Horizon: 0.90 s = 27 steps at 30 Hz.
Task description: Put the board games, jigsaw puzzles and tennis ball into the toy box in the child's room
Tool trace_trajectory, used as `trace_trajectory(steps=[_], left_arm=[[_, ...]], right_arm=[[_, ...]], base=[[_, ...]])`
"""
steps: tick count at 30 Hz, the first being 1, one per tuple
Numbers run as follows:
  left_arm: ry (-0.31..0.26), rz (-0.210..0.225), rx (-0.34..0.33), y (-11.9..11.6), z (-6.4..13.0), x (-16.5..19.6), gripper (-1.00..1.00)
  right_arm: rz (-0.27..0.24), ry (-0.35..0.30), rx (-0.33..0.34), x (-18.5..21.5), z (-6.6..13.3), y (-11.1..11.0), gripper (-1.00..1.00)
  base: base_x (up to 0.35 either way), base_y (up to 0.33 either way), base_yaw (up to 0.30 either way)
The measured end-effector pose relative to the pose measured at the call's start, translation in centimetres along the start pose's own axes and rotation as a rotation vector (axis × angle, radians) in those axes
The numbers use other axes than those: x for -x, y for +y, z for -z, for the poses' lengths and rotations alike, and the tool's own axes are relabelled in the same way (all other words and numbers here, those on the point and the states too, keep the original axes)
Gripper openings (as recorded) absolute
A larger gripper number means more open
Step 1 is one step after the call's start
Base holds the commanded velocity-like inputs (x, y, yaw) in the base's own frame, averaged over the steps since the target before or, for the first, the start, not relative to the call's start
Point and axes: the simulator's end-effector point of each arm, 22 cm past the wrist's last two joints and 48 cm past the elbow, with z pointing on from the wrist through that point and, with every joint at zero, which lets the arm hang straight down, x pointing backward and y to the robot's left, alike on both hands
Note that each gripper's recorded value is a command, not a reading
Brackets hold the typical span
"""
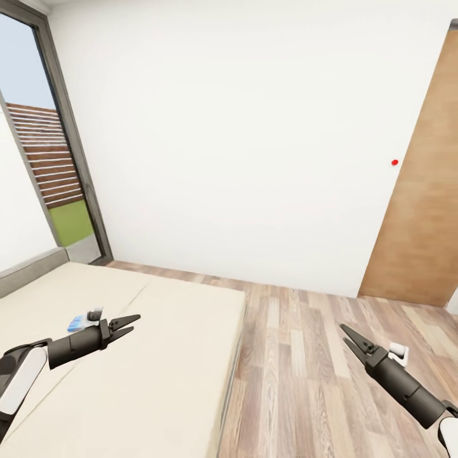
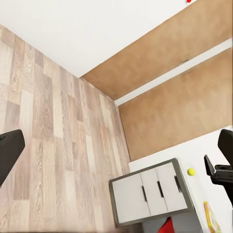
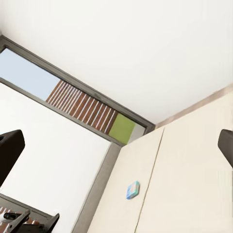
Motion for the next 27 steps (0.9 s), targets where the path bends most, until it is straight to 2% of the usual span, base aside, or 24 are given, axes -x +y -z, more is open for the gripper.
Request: trace_trajectory(steps=[8,27], left_arm=[[0.0,0.0,-0.001,-0.02,0.01,0.01,1.0],[-0.001,0.0,-0.001,-0.01,0.02,0.04,1.0]], right_arm=[[-0.001,0.0,0.001,-0.04,-0.02,0.02,1.0],[0.0,-0.001,0.0,0.03,0.01,-0.03,1.0]], base=[[-0.016,0.044,-0.124],[-0.046,0.086,-0.007]])
